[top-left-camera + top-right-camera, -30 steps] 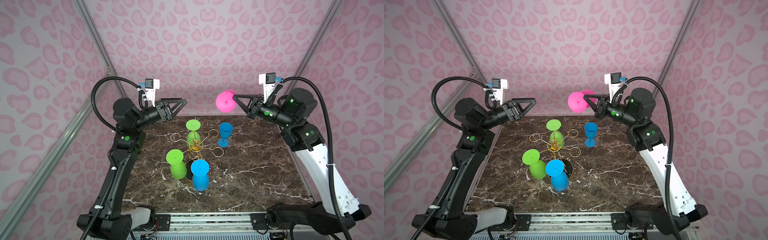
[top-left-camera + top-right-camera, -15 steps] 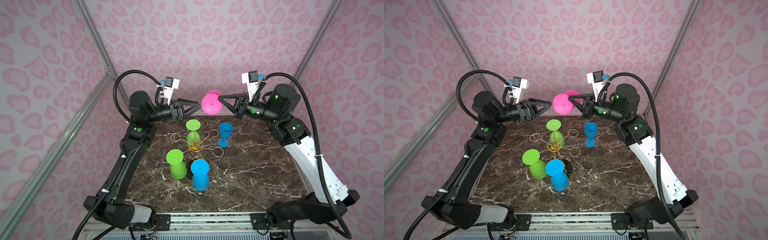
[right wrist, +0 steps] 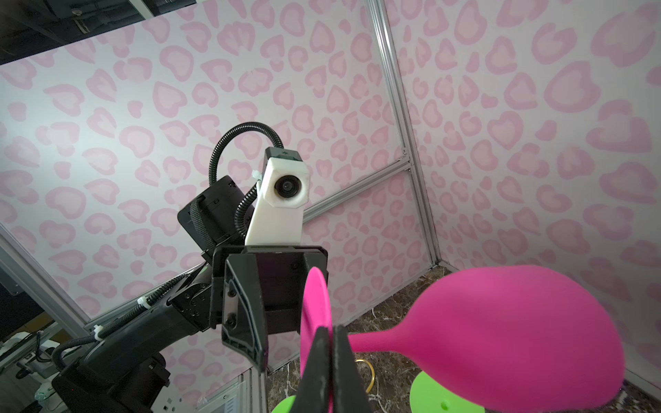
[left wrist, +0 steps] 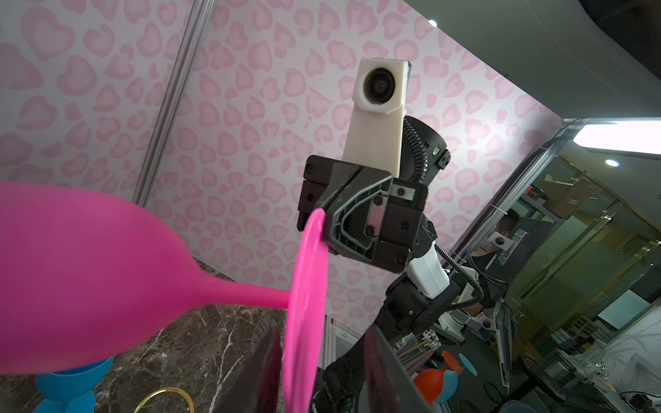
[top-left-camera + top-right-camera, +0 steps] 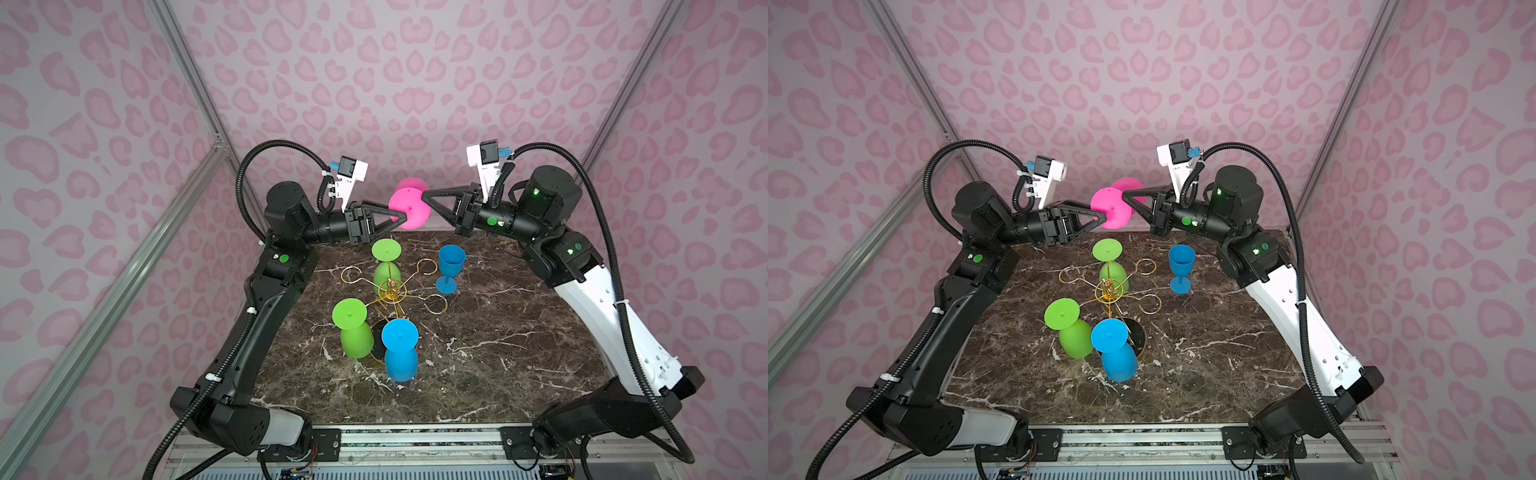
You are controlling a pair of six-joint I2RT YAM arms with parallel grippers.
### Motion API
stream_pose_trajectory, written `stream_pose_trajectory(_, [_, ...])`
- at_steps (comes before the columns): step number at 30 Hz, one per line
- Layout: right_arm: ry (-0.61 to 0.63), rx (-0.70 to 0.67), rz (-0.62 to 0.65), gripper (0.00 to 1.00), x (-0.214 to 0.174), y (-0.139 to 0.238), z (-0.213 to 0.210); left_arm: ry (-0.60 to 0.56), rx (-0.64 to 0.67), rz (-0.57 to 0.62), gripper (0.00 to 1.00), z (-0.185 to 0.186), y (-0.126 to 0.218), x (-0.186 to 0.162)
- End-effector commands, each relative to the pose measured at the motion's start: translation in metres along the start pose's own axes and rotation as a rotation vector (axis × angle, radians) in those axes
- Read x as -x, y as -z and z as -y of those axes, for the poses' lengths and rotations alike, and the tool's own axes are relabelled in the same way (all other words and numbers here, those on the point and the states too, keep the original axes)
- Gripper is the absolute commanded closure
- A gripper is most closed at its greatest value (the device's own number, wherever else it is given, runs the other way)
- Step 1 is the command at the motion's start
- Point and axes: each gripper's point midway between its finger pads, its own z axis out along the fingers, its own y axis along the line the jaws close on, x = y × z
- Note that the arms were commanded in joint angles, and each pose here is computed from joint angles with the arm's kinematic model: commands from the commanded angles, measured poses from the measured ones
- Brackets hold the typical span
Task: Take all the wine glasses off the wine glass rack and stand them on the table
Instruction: 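Raise the magenta glass above the rack while the left gripper reaches toward it, then close the left gripper on the magenta glass's foot and open the right gripper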
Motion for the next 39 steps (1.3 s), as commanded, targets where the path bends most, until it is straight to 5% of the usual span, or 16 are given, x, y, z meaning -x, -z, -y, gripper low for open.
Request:
stream_pose_trajectory(1, [0.025, 0.015, 0.037, 1.00, 0.009, -0.004, -0.003, -0.057, -0.024, 0.013, 0.70, 0.010, -0.001, 0.008])
stream_pose_trajectory(7, [0.024, -0.001, 0.030, 1.00, 0.005, -0.004, -0.001, -0.063, -0.027, 0.023, 0.96, 0.015, 0.000, 0.012])
stream_pose_trajectory(13, [0.115, -0.111, 0.038, 0.41, 0.001, 0.025, 0.003, -0.032, 0.008, 0.083, 0.96, 0.018, 0.002, 0.027])
stream_pose_trajectory(21, [0.370, -0.391, 0.131, 0.20, -0.022, 0.084, 0.035, 0.058, 0.024, 0.210, 0.96, 0.018, 0.005, 0.054])
stream_pose_trajectory(24, [0.455, -0.426, 0.147, 0.03, -0.033, 0.082, 0.050, 0.128, 0.020, 0.229, 0.96, 0.012, 0.004, 0.058])
stream_pose_trajectory(39, [0.742, -0.344, 0.271, 0.02, -0.031, 0.014, 0.053, 0.246, 0.023, 0.269, 0.96, 0.007, 0.006, 0.062])
